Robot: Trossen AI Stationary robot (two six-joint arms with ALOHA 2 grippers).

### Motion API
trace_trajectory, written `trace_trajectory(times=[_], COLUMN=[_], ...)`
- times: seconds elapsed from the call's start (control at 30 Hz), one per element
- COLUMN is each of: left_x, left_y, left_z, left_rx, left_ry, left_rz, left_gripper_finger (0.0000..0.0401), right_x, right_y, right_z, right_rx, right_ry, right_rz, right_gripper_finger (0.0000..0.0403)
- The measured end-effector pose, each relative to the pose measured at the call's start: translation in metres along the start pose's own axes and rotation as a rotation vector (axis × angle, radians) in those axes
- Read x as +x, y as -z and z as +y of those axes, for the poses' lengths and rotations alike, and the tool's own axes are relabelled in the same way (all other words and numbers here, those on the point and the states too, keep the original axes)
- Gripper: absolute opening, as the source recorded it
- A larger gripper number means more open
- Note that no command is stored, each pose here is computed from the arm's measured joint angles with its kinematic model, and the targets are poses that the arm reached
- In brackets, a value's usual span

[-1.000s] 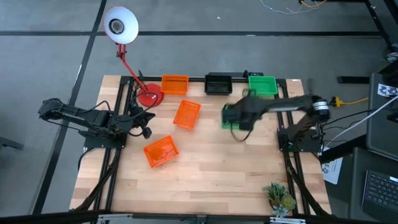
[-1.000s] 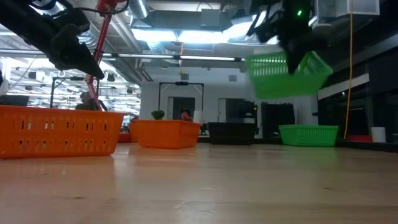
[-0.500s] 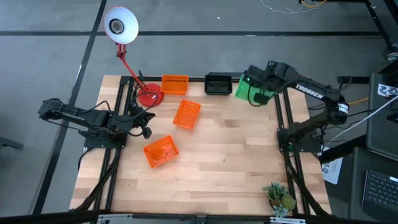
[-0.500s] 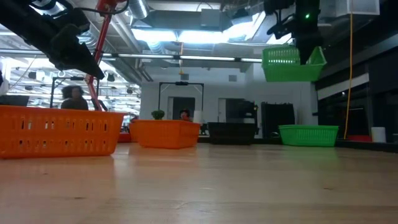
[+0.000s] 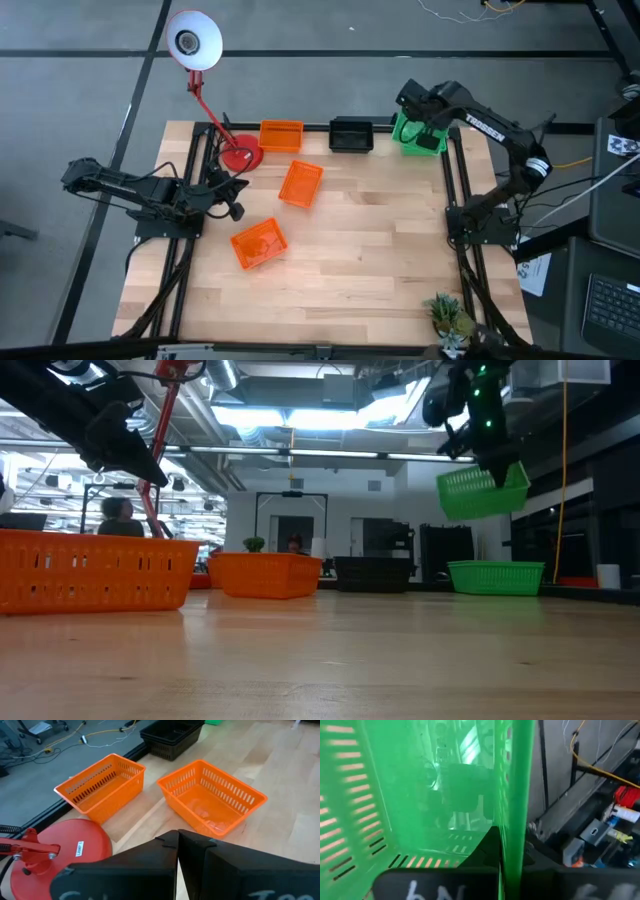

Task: Stack baskets by color
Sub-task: Stack the bottom green bin on top of the stacked green bin

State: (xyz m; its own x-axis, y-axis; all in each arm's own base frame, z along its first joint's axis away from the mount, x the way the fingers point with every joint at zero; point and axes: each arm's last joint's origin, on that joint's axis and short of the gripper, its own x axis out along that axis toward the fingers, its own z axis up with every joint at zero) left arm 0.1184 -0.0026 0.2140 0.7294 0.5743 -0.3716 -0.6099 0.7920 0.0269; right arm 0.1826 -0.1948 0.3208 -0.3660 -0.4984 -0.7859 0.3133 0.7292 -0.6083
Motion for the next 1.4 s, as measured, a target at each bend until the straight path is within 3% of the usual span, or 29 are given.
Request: trace_trajectory(times=[0.27,0.4,0.57,0.9,1.17,1.4], left_x=[0.0,0.0,0.0,0.0,0.0,0.0], left_y=[0.0,0.0,0.0,0.0,0.0,0.0], left_z=[0.0,0.0,0.001,0.001,0.001,0.001], left_rx=[0.0,0.001,0.001,0.001,-0.001,0.0], left_ry=[-0.014,-0.014,-0.016,-0.02,-0.02,-0.02], left_rz=[-0.005,-0.005,-0.004,-0.006,-0.006,-0.006], left_gripper_finger=[0.0,0.0,0.0,0.0,0.0,0.0], right_x=[0.041,0.066,0.084,0.081,0.078,0.084], right_y=[-0.025,-0.029,-0.028,-0.034,-0.05,-0.046], right_z=[-0.001,-0.007,-0.019,-0.016,-0.015,-0.021], right_rx=[-0.261,-0.354,-0.329,-0.329,-0.499,-0.509], right_ry=[0.018,-0.029,-0.011,0.018,0.062,0.022], right_rz=[0.157,0.228,0.278,0.248,0.14,0.14], right_gripper_finger=[0.0,0.0,0.0,0.0,0.0,0.0])
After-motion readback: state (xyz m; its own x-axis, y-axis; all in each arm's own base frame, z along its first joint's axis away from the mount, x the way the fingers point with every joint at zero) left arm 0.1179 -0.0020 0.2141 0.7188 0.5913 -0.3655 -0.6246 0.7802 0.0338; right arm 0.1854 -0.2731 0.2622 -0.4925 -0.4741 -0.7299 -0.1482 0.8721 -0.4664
